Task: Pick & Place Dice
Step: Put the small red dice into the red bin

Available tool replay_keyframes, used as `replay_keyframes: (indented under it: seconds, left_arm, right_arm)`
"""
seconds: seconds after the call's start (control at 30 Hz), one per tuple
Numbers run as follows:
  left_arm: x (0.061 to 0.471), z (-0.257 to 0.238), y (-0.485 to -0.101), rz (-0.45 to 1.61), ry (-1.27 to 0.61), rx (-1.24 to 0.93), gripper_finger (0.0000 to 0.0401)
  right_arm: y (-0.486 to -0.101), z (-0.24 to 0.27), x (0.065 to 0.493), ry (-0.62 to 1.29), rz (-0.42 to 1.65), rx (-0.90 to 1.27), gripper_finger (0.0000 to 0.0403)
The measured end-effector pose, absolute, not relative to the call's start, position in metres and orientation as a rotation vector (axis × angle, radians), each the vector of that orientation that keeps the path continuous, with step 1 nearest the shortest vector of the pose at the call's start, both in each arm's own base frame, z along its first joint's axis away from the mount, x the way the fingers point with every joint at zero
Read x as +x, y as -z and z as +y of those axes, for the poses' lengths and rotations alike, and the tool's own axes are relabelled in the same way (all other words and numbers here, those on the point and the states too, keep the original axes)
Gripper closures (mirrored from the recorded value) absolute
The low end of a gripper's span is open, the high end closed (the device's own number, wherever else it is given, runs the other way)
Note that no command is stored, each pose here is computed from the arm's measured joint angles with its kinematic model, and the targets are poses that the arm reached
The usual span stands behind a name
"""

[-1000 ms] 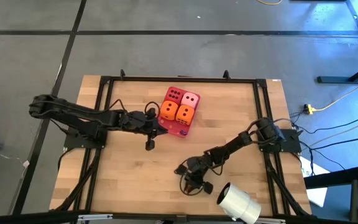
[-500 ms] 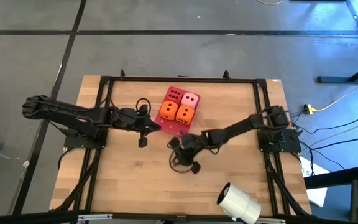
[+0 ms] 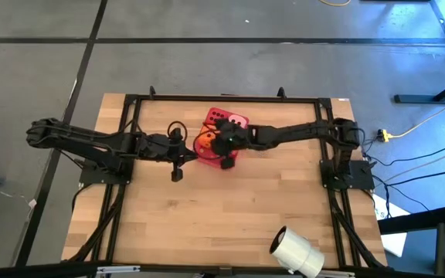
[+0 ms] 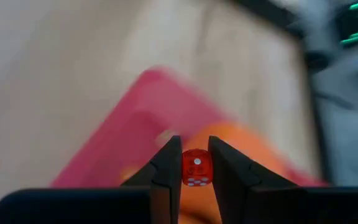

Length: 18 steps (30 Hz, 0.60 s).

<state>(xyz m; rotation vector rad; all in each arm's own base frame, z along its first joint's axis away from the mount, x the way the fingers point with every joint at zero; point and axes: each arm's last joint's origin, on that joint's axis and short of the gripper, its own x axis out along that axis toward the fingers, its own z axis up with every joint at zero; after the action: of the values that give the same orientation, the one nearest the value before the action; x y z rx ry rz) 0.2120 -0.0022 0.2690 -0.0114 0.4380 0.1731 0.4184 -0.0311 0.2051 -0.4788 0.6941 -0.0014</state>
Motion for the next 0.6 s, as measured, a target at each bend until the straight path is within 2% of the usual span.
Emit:
replay_keyframes:
  seconds: [0.13,0.3,0.6]
  left_arm:
    - [0.212,-0.002,-0.268,0.444,-0.173,-0.013,0.037]
    - [0.212,-0.002,-0.269,0.444,-0.171,-0.013,0.037]
    - [0.212,-0.002,-0.269,0.444,-0.171,-0.012,0.037]
  right_arm:
    - [-0.194,-0.042,0.409,-0.097,0.81,-0.42,0.0332]
    - [-0.187,-0.047,0.408,-0.135,0.841,-0.399,0.0326]
    - [-0.186,-0.046,0.409,-0.147,0.842,-0.411,0.0246]
